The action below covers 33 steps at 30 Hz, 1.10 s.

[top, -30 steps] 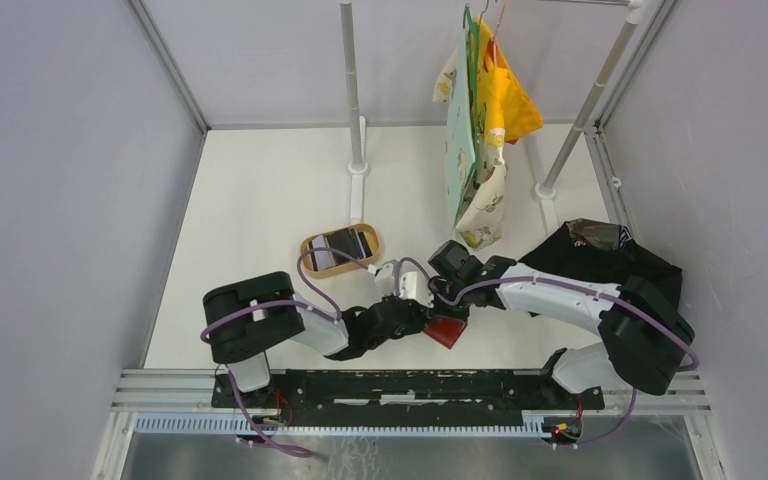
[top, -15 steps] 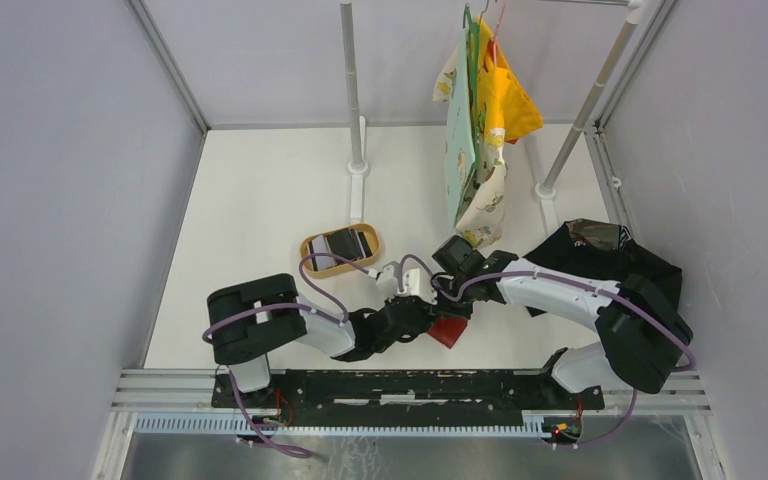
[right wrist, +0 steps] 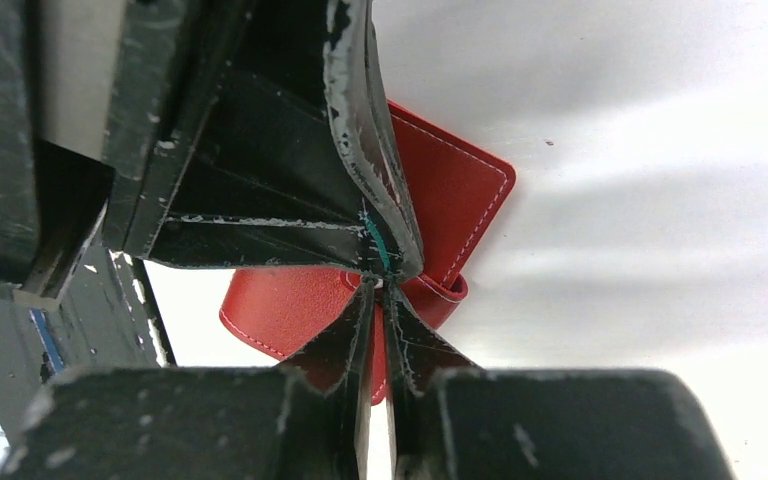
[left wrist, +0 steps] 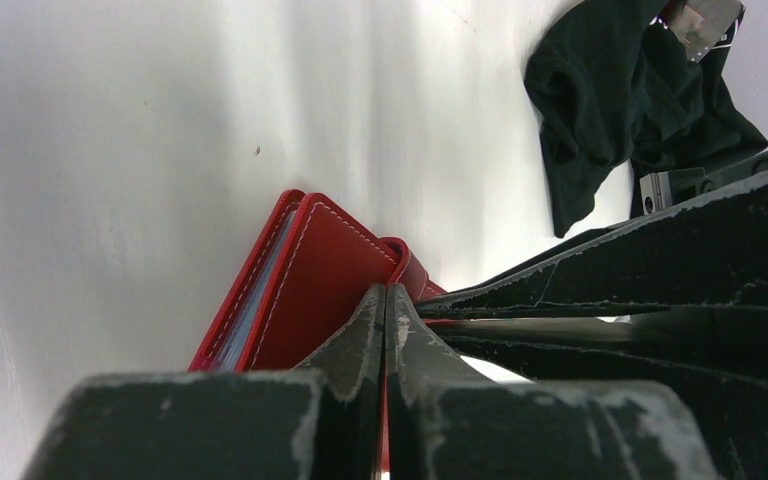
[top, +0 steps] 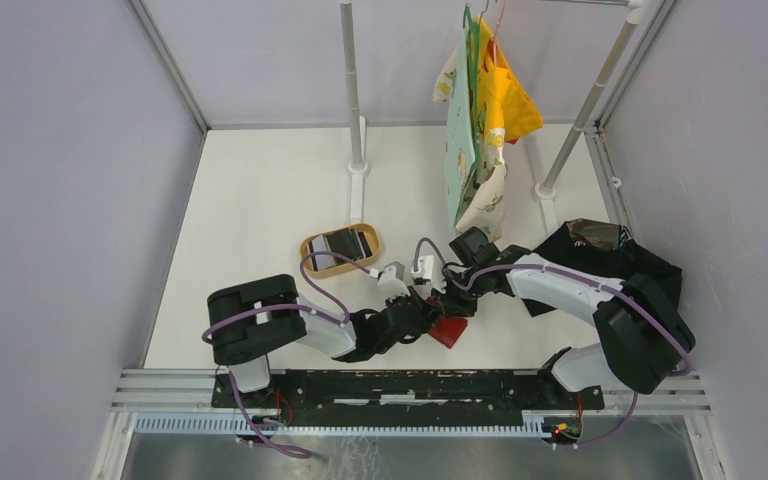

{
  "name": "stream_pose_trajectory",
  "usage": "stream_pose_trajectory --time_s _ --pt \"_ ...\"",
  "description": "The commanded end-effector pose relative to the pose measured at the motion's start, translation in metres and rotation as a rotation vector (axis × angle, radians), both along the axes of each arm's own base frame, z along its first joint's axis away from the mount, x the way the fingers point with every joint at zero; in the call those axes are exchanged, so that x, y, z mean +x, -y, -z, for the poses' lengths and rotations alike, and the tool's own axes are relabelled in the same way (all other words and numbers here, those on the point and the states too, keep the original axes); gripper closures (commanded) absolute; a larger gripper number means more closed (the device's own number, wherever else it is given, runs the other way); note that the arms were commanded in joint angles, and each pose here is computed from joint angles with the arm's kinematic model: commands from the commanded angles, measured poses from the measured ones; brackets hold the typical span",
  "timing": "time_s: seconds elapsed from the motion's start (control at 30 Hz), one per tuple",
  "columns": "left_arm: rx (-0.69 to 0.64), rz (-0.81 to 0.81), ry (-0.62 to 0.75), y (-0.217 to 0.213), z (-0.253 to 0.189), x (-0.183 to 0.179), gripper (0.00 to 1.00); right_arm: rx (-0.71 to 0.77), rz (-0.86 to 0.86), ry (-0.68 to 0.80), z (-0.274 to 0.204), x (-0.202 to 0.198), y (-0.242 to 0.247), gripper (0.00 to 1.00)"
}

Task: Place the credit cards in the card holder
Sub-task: Close the card holder at the center of the board.

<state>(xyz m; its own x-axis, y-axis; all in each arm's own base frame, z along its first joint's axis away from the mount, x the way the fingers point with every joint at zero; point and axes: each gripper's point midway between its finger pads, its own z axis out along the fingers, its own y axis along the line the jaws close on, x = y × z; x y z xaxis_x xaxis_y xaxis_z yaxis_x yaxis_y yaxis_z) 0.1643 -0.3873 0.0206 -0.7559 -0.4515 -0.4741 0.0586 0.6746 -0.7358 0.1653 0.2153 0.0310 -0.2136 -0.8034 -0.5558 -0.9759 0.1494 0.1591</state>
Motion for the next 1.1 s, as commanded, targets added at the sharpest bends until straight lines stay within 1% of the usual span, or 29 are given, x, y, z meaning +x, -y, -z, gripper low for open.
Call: stream_pose_trajectory --time_s 0.0,0.13,0.37,0.47,0.6,0.7,0.8,0.87,0.97,1.07 --pt "0.428 0.293 -0.218 -0.065 0.102 -0.085 0.98 0.076 -0.015 -0.102 0.007 -0.017 -0.012 0.88" --pt "0.427 0.294 -0.217 -0.066 0.102 -0.086 0.98 0.097 0.008 -0.108 0.004 -0.014 -0.012 0.88" --pt "0.425 0.294 -0.216 -0.065 0.102 -0.086 0.98 0.119 0.062 -0.162 0.007 -0.013 -0.010 0.88" --pt "0.423 0.293 -0.215 -0.065 0.101 -0.085 0.98 0.129 0.097 -0.216 0.007 -0.015 -0.012 0.89" --pt "0.425 0.295 -0.214 -0.065 0.101 -0.086 0.98 0.109 0.181 -0.276 0.014 -0.018 -0.011 0.92" --pt "0.424 0.295 -0.214 -0.065 0.101 -0.085 0.98 0.079 0.270 -0.292 0.022 -0.014 -0.008 0.98" --pt "0.426 0.297 -0.213 -0.065 0.101 -0.086 0.98 0.052 0.330 -0.323 0.025 -0.016 -0.007 0.98" --pt "0.425 0.299 -0.212 -0.064 0.101 -0.086 0.98 0.016 0.332 -0.291 0.028 -0.016 -0.007 0.97" --pt "0.428 0.300 -0.211 -0.064 0.101 -0.085 0.98 -0.059 0.307 -0.168 0.032 -0.014 -0.007 0.98" --pt "0.428 0.300 -0.209 -0.064 0.101 -0.085 0.98 -0.135 0.265 -0.115 0.033 -0.017 -0.010 0.98"
